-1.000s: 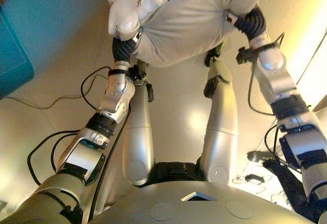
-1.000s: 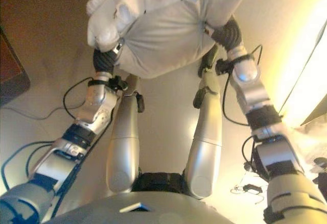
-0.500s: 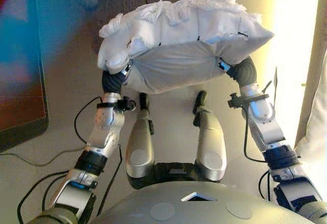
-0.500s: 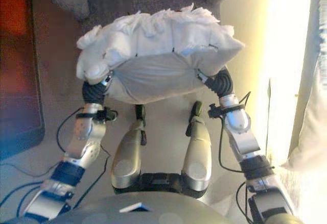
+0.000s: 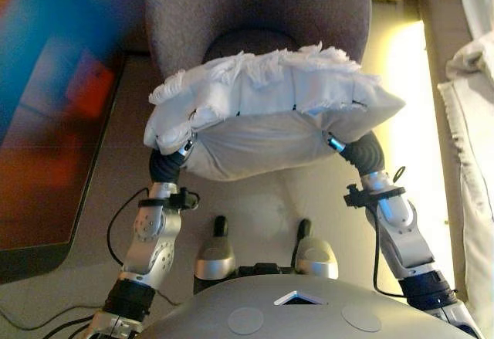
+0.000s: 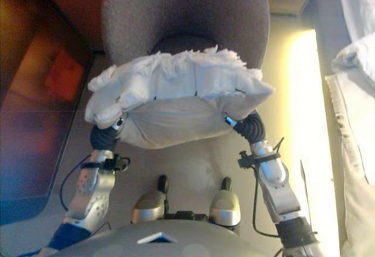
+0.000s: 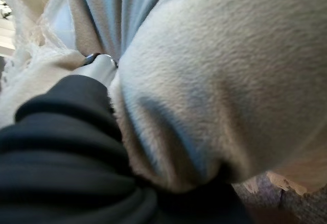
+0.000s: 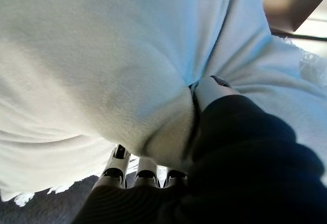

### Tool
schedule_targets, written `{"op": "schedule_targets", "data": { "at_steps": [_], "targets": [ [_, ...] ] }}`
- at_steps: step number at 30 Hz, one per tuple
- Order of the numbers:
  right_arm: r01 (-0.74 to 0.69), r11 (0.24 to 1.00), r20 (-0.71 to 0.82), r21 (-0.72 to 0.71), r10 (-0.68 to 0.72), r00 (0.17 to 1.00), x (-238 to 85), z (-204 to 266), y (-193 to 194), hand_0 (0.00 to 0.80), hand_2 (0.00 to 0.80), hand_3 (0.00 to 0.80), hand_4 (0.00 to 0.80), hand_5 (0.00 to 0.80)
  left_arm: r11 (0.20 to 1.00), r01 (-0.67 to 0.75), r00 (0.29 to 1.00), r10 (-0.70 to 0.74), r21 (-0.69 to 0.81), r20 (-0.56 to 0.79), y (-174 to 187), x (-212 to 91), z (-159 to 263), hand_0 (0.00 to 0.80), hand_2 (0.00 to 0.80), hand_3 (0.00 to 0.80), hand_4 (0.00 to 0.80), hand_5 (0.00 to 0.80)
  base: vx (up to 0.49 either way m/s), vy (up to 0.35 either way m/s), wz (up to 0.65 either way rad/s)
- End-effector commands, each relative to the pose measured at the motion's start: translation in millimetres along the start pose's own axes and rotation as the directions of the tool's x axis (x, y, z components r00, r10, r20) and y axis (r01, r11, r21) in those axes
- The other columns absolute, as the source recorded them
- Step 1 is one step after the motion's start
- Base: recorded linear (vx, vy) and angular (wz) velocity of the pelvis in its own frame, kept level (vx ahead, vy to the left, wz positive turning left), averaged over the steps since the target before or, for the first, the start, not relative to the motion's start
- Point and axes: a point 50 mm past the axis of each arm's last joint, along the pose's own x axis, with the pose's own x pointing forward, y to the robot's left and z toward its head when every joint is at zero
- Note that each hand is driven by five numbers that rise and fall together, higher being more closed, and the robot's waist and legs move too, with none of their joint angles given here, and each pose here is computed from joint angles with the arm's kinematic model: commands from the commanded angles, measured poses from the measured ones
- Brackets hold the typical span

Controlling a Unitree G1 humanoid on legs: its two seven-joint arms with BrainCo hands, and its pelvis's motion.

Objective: Pick up the cushion and take it to the sofa

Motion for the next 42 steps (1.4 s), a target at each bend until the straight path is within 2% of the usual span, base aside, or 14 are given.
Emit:
{"op": "schedule_targets", "data": {
  "at_steps": [1, 13, 20, 26, 31, 37, 42],
  "targets": [
    [-0.089, 0.994, 0.175, 0.060, 0.077, 0.982, 11, 28, 18, 0.800, 0.800, 0.800, 0.800, 0.800, 0.994, 0.109, 0.975, -0.102, -0.025, 0.200, -16, 16, 36, 0.800, 0.800, 0.800, 0.800, 0.800, -0.006, -0.027, 0.05],
    [-0.008, 0.998, 0.202, 0.061, -0.004, 0.979, 18, 29, 16, 0.800, 0.800, 0.800, 0.800, 0.800, 0.984, 0.176, 0.955, -0.169, -0.007, 0.242, -25, 29, 48, 0.800, 0.800, 0.800, 0.800, 0.800, -0.016, -0.063, 0.05],
    [-0.025, 0.998, 0.215, 0.058, 0.012, 0.976, 20, 33, 17, 0.800, 0.800, 0.800, 0.800, 0.800, 0.987, 0.160, 0.955, -0.148, -0.028, 0.258, -20, 27, 53, 0.800, 0.800, 0.800, 0.800, 0.800, 0.007, -0.130, 0.02],
    [-0.074, 0.997, 0.226, 0.007, 0.070, 0.972, 25, 34, 16, 0.800, 0.800, 0.800, 0.800, 0.800, 0.991, 0.102, 0.963, -0.076, -0.086, 0.260, -15, 23, 51, 0.800, 0.800, 0.800, 0.800, 0.800, -0.024, -0.184, -0.10],
    [-0.075, 0.997, 0.248, 0.027, 0.066, 0.966, 25, 36, 13, 0.800, 0.800, 0.800, 0.800, 0.800, 0.987, 0.132, 0.956, -0.102, -0.091, 0.275, -21, 26, 49, 0.800, 0.800, 0.800, 0.800, 0.800, 0.023, -0.167, 0.09],
    [-0.092, 0.996, 0.269, 0.011, 0.086, 0.959, 30, 40, 20, 0.800, 0.800, 0.800, 0.800, 0.800, 0.990, 0.108, 0.951, -0.077, -0.089, 0.299, -27, 28, 53, 0.800, 0.800, 0.800, 0.800, 0.800, 0.273, -0.034, -0.05],
    [-0.134, 0.989, 0.227, 0.057, 0.117, 0.967, 17, 30, 28, 0.800, 0.800, 0.800, 0.800, 0.800, 0.994, 0.043, 0.969, -0.016, -0.101, 0.247, -19, 16, 43, 0.800, 0.800, 0.800, 0.800, 0.800, 0.524, 0.063, 0.29]
  ]
}}
